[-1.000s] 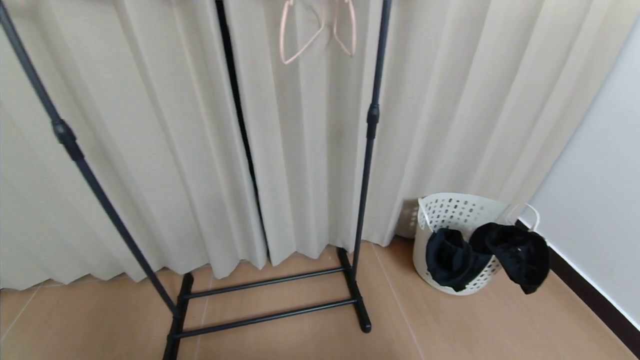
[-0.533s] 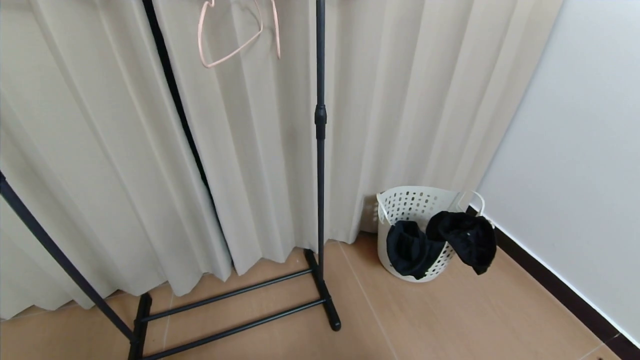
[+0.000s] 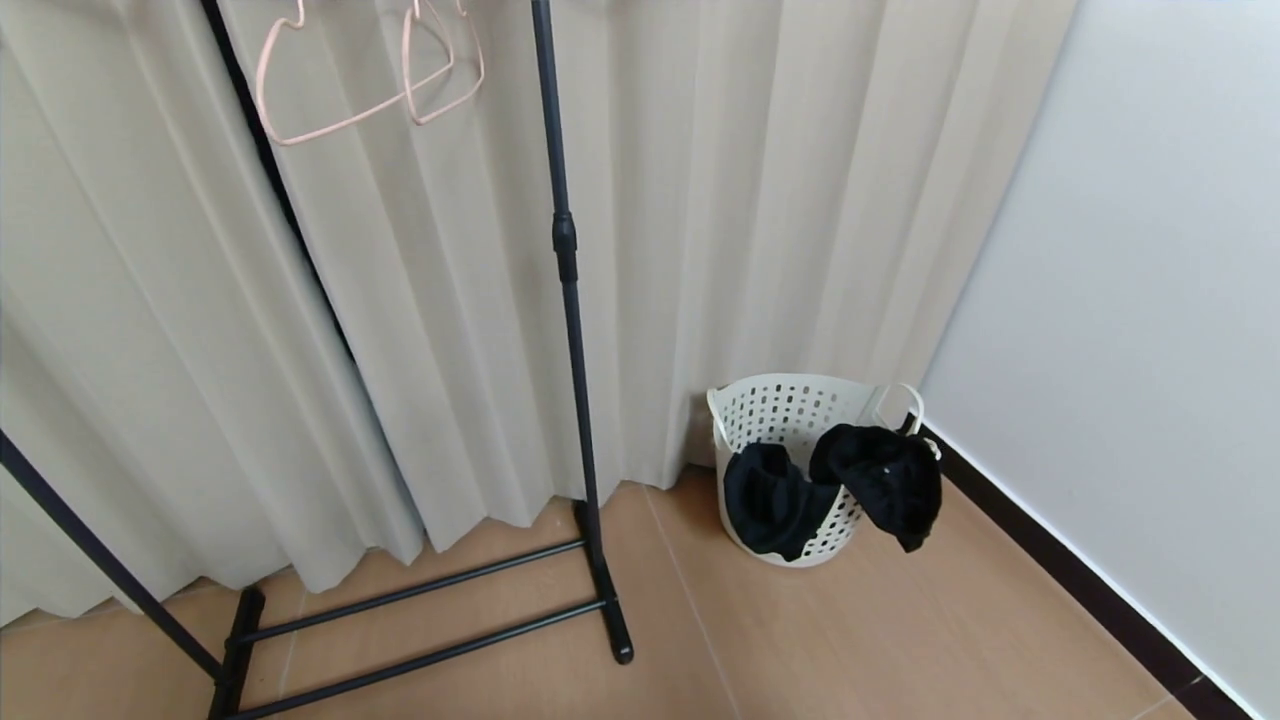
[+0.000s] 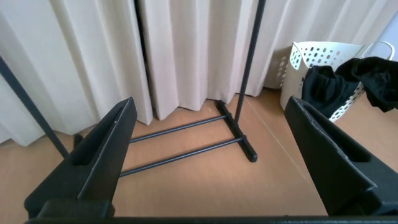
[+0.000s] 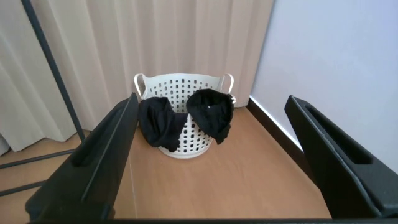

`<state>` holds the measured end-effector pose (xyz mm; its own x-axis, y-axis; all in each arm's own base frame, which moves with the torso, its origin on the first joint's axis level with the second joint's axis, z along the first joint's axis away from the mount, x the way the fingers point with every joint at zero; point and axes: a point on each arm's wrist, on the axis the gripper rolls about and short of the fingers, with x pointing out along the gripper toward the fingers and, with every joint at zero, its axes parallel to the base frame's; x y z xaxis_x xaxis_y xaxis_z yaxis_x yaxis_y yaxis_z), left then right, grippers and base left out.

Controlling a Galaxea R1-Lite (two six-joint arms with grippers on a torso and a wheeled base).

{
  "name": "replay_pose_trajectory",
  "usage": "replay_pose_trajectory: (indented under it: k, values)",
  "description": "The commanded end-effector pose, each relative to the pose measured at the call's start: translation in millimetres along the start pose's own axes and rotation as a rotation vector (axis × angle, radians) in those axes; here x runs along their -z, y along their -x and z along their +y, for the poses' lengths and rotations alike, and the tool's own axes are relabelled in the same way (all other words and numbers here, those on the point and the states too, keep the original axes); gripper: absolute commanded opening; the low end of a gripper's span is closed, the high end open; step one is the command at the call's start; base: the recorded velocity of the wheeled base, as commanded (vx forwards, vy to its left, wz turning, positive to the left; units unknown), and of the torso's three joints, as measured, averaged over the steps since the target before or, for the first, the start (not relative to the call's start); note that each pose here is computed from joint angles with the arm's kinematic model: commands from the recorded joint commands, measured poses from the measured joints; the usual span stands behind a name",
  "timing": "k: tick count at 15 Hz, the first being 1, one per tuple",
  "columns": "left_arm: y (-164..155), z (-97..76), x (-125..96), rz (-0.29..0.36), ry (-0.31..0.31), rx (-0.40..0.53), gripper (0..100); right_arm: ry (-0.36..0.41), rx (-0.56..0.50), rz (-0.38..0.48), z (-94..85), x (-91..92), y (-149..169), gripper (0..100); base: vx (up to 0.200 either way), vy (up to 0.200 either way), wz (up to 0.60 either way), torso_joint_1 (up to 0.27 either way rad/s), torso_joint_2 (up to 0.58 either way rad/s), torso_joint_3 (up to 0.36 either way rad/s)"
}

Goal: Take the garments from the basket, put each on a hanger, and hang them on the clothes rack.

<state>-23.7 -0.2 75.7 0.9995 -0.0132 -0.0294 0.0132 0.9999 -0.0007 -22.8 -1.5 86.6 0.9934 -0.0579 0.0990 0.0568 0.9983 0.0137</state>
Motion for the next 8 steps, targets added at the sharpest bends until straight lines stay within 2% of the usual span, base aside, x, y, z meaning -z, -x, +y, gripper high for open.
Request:
replay_pose_trajectory:
  k: [1,4,8]
  values:
    - [-0.1,0.0,0.0,0.003,0.000,0.001,100,0.000,0.002,0.001,0.0,-0.1,-0.1,100,0.200,0.000,0.00,-0.007,0.00,0.007]
    - [-0.1,0.1,0.0,0.003,0.001,-0.001,100,0.003,0.000,0.001,0.0,-0.1,-0.1,100,0.200,0.000,0.00,0.002,0.00,0.002]
    - [-0.1,0.1,0.0,0.003,0.001,-0.001,100,0.000,0.000,0.001,0.0,-0.1,-0.1,100,0.200,-0.200,0.00,0.004,0.00,0.000]
